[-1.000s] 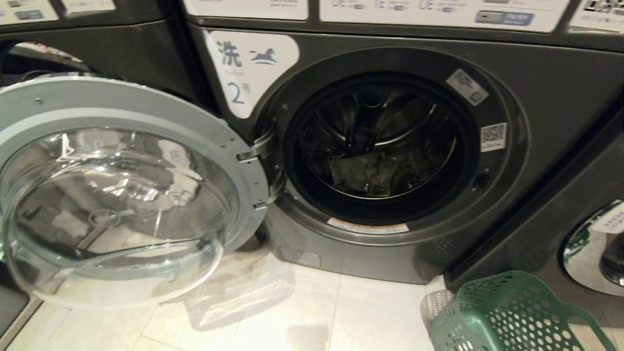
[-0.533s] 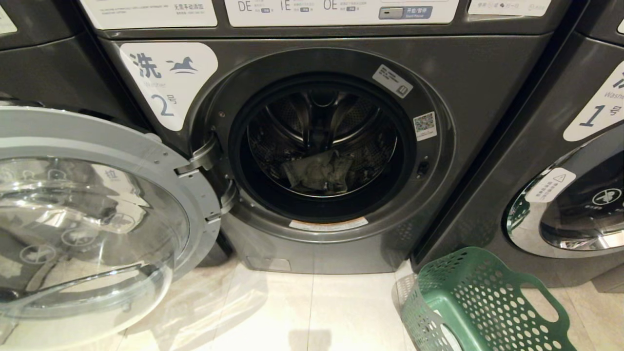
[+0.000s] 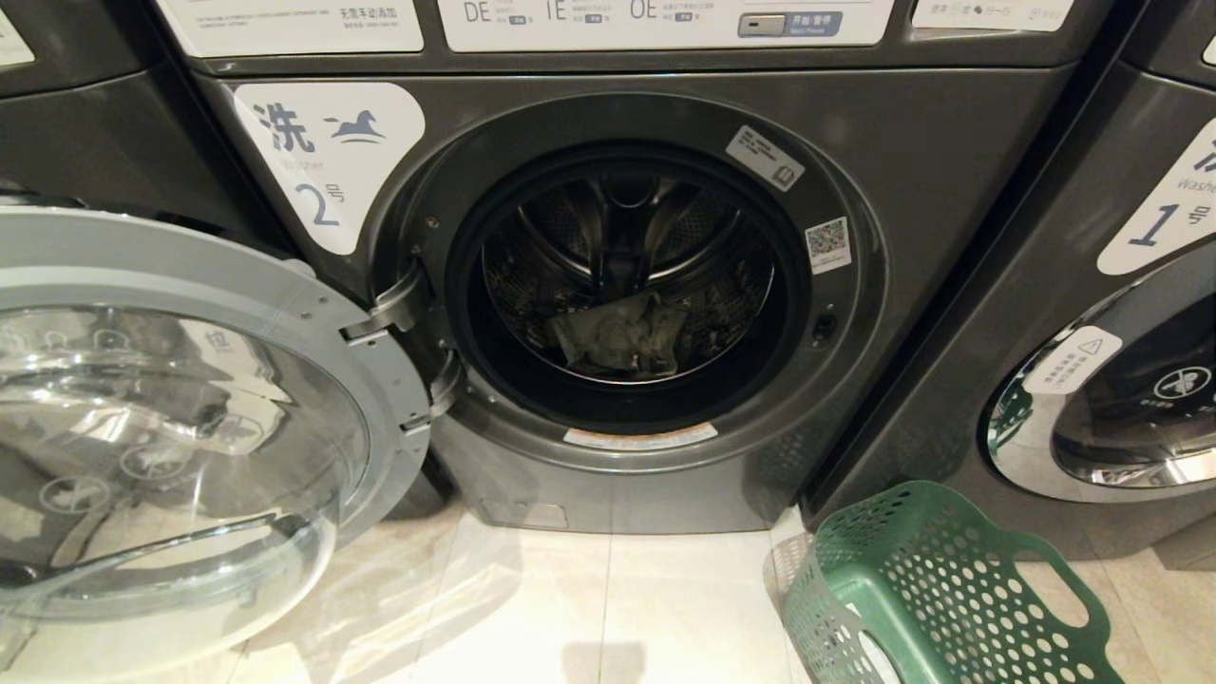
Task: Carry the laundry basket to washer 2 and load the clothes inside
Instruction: Close the washing machine door with the left hand
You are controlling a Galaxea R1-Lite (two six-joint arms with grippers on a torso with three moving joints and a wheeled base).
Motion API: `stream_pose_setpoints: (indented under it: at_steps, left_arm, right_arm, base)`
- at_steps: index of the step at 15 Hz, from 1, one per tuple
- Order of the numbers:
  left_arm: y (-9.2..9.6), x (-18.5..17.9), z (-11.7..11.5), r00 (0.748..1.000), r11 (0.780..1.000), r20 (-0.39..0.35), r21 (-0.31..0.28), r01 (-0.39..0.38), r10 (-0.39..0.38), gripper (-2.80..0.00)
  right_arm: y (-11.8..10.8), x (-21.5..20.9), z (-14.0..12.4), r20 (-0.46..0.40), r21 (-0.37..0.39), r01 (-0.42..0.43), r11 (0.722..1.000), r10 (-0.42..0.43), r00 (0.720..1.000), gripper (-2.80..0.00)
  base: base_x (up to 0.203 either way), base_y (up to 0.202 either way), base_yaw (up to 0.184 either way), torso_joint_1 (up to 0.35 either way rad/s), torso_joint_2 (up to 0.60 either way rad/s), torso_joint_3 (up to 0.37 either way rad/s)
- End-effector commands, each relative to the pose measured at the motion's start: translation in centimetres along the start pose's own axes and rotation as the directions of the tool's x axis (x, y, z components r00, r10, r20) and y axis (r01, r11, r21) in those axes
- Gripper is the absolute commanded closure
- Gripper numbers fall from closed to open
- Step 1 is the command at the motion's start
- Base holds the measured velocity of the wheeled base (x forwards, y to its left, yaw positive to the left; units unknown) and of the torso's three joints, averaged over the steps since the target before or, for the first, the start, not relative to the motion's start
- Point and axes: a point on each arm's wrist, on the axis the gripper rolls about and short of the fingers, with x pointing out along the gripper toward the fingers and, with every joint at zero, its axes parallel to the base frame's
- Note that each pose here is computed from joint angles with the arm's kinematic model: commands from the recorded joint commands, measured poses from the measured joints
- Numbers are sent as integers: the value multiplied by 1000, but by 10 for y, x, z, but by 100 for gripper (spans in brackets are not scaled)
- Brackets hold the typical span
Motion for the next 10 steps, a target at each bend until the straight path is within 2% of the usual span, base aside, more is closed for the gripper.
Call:
stream_pose_setpoints:
  at_steps: [1,6,9,10]
  left_arm:
    - [0,0,1,1000,1000,1,-12,-1,1,0]
    - [0,0,1,1000,1000,3,-23,-1,1,0]
    - [0,0,0,1000,1000,-1,-11,0,0,0]
    - [0,0,0,1000,1000,-4,12,0,0,0]
  right_arm:
    - [0,0,0,-1,0,0,1000,0,1000,0]
    - [0,0,0,-3,8,3,1000,-3,1000,0]
    - [0,0,0,-1,25,3,1000,-3,1000,0]
    - [0,0,0,-1,24,3,1000,-3,1000,0]
  base:
    - [0,0,0,0,0,0]
    - [0,0,0,0,0,0]
    - [0,0,0,0,0,0]
    - [0,0,0,0,0,0]
